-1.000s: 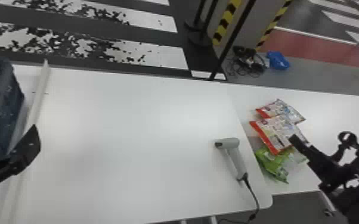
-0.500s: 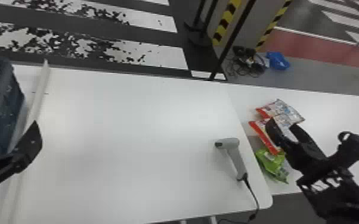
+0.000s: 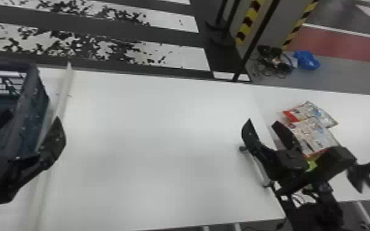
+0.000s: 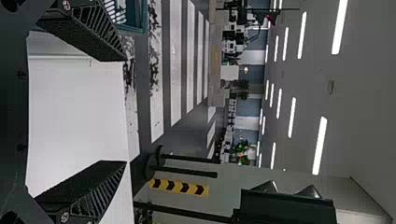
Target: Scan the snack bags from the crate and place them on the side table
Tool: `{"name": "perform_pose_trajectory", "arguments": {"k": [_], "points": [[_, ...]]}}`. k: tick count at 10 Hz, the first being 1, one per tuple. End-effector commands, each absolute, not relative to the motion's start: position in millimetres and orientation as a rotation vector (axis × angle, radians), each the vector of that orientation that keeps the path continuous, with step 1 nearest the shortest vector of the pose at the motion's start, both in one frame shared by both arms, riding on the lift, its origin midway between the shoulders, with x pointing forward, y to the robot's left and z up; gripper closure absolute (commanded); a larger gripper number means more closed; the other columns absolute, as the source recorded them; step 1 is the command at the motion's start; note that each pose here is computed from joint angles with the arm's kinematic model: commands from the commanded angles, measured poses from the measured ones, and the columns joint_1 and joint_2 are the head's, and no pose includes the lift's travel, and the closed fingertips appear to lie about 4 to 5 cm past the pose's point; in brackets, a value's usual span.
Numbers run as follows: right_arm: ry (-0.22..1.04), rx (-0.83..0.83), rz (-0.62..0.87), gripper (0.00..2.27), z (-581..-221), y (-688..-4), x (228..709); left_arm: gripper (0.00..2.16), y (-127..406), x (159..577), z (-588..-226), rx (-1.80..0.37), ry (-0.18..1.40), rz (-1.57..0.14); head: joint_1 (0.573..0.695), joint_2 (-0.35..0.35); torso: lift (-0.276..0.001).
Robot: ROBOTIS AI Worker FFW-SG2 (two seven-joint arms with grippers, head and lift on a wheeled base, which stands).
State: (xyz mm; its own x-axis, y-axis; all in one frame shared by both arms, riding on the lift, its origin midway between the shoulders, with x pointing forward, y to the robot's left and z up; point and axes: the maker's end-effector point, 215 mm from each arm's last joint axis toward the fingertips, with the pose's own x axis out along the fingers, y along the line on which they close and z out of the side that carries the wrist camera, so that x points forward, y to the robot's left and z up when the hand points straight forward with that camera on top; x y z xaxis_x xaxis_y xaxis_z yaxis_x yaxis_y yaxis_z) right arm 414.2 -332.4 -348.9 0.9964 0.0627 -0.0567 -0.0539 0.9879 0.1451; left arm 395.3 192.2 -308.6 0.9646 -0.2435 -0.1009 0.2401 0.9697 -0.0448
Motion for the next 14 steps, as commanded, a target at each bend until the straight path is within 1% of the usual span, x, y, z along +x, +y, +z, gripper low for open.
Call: {"name": "perform_pose_trajectory", "arguments": {"k": [1, 2, 4, 6, 8, 13, 14], "points": [[0.035, 0.130, 0.077, 0.07, -349, -300, 409, 0.09, 190, 395, -315, -0.041, 0.108, -0.241, 0.695, -0.209, -0.094], [0.027, 0.103, 0.091, 0.07, -350, -277, 408, 0.09, 189, 395, -313, -0.042, 0.087, -0.241, 0.695, -0.181, -0.094], [0.003, 0.109, 0.086, 0.07, -351, -256, 402, 0.09, 186, 394, -321, -0.045, 0.081, -0.236, 0.695, -0.124, -0.094], [-0.022, 0.053, 0.100, 0.07, -352, -238, 391, 0.09, 179, 394, -324, -0.055, 0.079, -0.239, 0.695, -0.100, -0.094], [-0.032, 0.048, 0.101, 0.08, -354, -237, 385, 0.09, 174, 393, -326, -0.042, 0.081, -0.236, 0.695, -0.086, -0.094], [-0.068, 0.042, 0.098, 0.08, -345, -238, 376, 0.09, 170, 389, -329, -0.047, 0.092, -0.238, 0.695, -0.099, -0.094], [-0.097, 0.037, 0.099, 0.08, -336, -238, 372, 0.09, 168, 388, -329, -0.049, 0.091, -0.237, 0.695, -0.100, -0.094]]}}
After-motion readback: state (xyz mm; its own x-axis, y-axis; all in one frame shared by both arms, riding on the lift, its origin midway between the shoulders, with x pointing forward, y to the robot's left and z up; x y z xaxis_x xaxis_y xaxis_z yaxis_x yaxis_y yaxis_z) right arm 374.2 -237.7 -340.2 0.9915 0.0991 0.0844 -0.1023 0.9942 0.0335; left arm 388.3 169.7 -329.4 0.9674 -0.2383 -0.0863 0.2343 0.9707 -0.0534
